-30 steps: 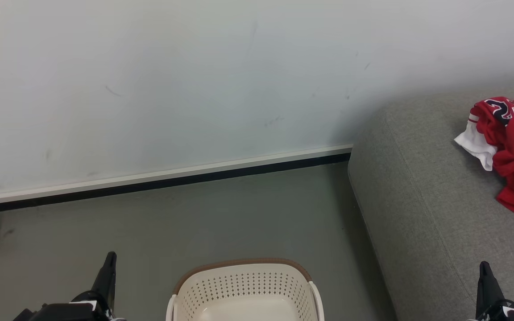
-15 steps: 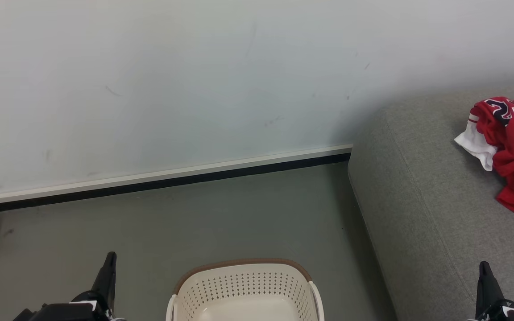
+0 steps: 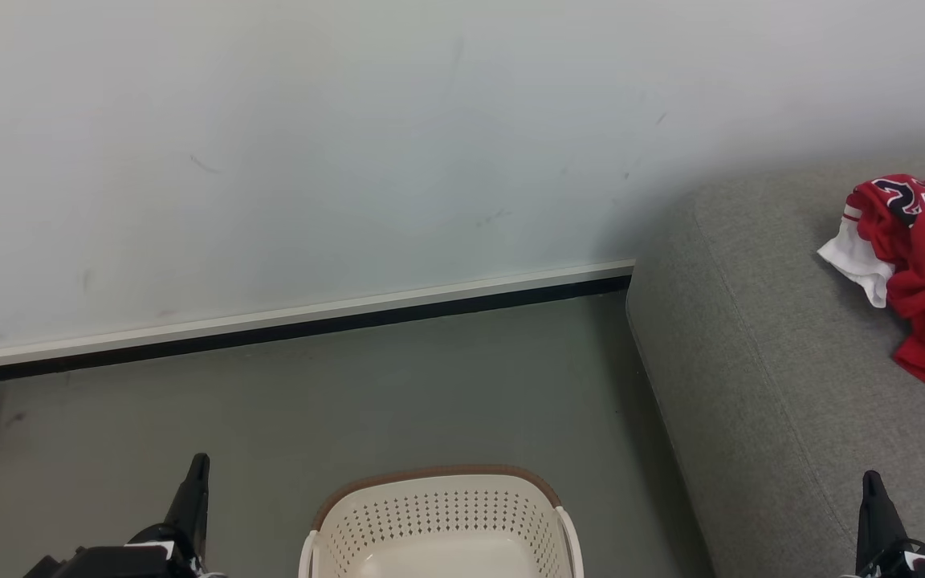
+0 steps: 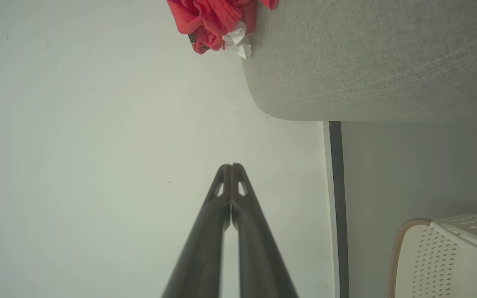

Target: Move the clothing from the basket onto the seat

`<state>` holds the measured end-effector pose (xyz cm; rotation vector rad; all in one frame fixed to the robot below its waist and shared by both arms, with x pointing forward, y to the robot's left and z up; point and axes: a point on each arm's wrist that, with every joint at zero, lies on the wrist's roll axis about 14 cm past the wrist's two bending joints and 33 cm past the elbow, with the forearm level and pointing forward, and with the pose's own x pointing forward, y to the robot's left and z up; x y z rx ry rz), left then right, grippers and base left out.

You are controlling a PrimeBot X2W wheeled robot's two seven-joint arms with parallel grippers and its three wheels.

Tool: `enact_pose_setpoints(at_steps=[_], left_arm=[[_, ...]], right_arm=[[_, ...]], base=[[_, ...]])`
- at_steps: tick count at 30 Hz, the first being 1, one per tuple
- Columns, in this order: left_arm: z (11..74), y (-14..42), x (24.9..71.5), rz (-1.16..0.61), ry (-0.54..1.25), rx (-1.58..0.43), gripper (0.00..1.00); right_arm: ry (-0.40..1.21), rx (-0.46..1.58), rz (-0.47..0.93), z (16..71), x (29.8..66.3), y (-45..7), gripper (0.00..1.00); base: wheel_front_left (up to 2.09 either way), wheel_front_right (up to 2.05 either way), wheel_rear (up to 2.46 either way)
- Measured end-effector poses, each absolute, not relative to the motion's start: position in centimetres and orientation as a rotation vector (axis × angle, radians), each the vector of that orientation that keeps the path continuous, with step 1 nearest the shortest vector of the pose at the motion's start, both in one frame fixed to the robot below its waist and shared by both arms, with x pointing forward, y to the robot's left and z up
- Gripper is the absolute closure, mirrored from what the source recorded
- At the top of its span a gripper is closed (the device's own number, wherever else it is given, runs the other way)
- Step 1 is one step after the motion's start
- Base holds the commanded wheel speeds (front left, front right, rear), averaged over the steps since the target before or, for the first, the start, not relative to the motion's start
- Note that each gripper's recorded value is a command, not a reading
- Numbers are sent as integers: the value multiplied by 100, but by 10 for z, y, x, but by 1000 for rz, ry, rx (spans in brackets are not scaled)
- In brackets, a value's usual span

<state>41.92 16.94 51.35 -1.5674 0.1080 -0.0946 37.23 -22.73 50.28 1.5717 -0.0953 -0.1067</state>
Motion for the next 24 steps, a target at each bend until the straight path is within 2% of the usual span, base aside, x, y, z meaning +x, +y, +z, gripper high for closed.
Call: enact_pose_setpoints(at_steps=[24], left_arm=[[514,169,419,-95,108,-1567,100]], right_arm=[[-95,1572,-106,503,372,-227,100]], base=[[0,0,0]])
